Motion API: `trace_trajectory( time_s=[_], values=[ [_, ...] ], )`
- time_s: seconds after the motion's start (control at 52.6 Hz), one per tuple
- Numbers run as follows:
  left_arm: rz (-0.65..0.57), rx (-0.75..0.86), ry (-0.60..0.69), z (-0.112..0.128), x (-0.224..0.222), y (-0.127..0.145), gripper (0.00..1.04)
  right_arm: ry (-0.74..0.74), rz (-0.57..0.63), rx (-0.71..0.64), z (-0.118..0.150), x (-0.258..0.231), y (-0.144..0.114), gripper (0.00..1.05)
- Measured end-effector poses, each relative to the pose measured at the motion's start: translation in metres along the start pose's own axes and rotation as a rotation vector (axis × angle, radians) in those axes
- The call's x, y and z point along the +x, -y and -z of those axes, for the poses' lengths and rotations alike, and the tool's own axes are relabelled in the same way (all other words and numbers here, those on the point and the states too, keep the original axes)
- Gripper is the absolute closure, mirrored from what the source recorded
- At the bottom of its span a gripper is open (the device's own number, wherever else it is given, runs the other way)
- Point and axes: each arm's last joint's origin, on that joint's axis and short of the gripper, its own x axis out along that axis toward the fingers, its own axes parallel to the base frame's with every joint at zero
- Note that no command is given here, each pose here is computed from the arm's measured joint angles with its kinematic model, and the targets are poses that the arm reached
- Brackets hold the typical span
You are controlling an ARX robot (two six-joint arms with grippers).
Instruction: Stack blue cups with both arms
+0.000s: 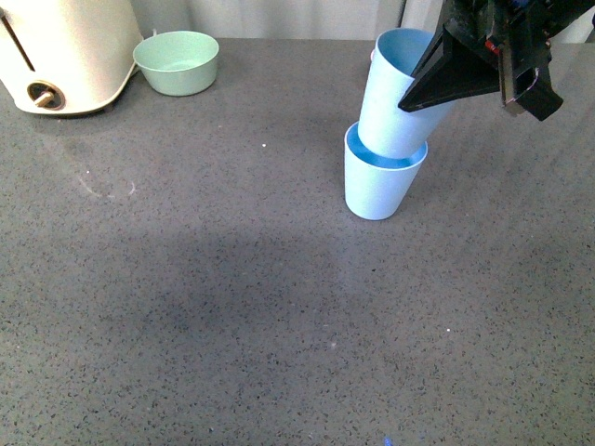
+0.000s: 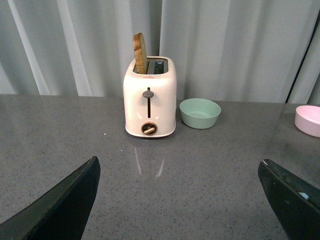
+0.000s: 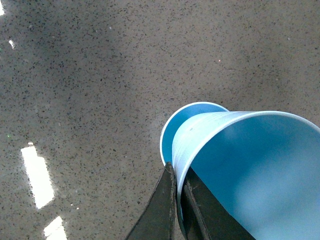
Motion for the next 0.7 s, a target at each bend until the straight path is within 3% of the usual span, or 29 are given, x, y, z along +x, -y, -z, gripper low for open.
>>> trace_trajectory(
  time_s=[0.38,0.513,0.703],
  values=[
    [0.000,0.000,0.000,0.000,0.000,0.000,0.09,-0.029,0.000,-0.003,0.003,0.013,0.001,1.03],
    [0.000,0.000,0.000,0.000,0.000,0.000,0.09,-0.027,0.003,-0.002,0.002,0.014,0.001,0.87],
    [0.000,0.000,0.000,0.000,0.000,0.000,0.09,-0.015,0.012,0.016,0.001,0.013,0.002,0.52]
  ],
)
